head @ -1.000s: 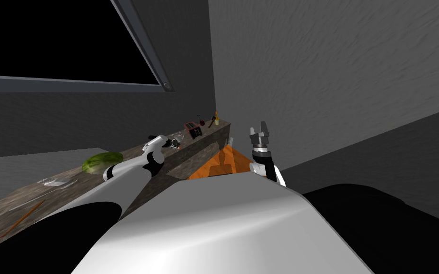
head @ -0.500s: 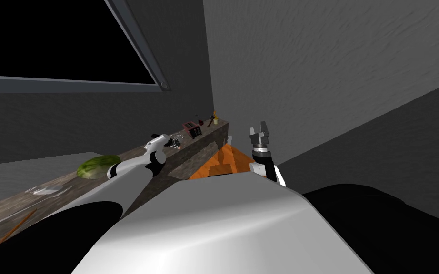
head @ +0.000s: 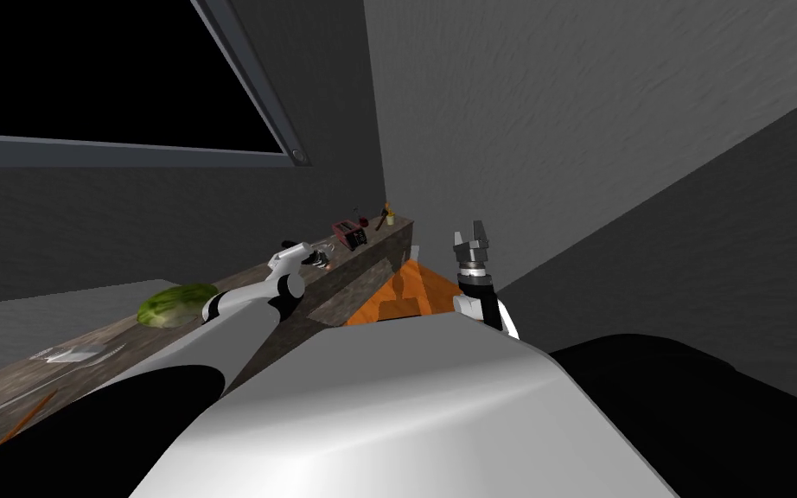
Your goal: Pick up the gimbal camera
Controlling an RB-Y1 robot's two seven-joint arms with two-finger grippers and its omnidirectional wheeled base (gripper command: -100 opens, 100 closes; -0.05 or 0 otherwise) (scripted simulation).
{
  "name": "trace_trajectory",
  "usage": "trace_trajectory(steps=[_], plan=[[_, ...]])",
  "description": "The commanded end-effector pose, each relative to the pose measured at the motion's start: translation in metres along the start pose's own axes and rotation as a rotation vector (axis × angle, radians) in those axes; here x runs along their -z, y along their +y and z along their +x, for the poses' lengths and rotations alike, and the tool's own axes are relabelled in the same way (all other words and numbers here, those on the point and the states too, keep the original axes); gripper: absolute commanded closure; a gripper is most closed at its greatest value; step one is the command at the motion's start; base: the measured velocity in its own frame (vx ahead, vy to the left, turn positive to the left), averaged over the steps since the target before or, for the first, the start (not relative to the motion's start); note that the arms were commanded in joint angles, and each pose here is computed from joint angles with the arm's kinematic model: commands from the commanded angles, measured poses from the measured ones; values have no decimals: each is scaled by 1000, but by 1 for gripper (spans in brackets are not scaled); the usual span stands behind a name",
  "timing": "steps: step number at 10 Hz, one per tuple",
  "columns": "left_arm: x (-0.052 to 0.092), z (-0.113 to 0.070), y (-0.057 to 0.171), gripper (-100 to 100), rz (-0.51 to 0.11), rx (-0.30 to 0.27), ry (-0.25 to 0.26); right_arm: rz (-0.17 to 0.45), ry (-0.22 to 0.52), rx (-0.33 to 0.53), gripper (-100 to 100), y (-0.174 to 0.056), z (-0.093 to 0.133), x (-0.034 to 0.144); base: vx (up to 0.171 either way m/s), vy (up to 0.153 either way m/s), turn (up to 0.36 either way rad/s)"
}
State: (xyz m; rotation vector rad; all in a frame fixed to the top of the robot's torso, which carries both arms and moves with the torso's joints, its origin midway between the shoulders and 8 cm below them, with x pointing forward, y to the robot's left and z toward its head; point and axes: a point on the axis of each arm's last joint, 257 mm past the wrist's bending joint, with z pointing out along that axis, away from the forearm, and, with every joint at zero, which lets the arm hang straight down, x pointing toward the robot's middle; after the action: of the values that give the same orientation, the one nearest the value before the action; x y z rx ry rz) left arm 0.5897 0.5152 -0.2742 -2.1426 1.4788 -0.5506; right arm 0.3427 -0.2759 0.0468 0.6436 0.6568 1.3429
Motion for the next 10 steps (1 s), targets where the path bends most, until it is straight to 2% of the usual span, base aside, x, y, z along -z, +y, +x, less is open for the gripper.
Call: trace_trajectory(steps=[1,2,3,4,6,7,8,9,10], plan=[[0,6,-3,100,2,6,-16,0,0,0,0,0,0,0,-39,72,-163],[0,6,-3,100,2,29,-16,0,0,0,0,0,0,0,-55,79,-109],[0,11,-5,100,4,14,-31,0,0,0,0,0,0,0,-97,111,-151],[0,11,-5,100,4,42,-31,0,0,0,0,0,0,0,-98,97,-98],[1,18,-8,100,7,45,-46,0,0,0,0,0,0,0,-60,43,-44],[1,18,-8,100,8,69,-46,0,0,0,0,0,0,0,-71,58,-120],[1,24,-11,100,12,54,-60,0,0,0,0,0,0,0,-82,109,-137],[1,24,-11,100,13,83,-60,0,0,0,0,0,0,0,-88,100,-119],[1,24,-11,100,13,88,-60,0,0,0,0,0,0,0,-49,36,-11]])
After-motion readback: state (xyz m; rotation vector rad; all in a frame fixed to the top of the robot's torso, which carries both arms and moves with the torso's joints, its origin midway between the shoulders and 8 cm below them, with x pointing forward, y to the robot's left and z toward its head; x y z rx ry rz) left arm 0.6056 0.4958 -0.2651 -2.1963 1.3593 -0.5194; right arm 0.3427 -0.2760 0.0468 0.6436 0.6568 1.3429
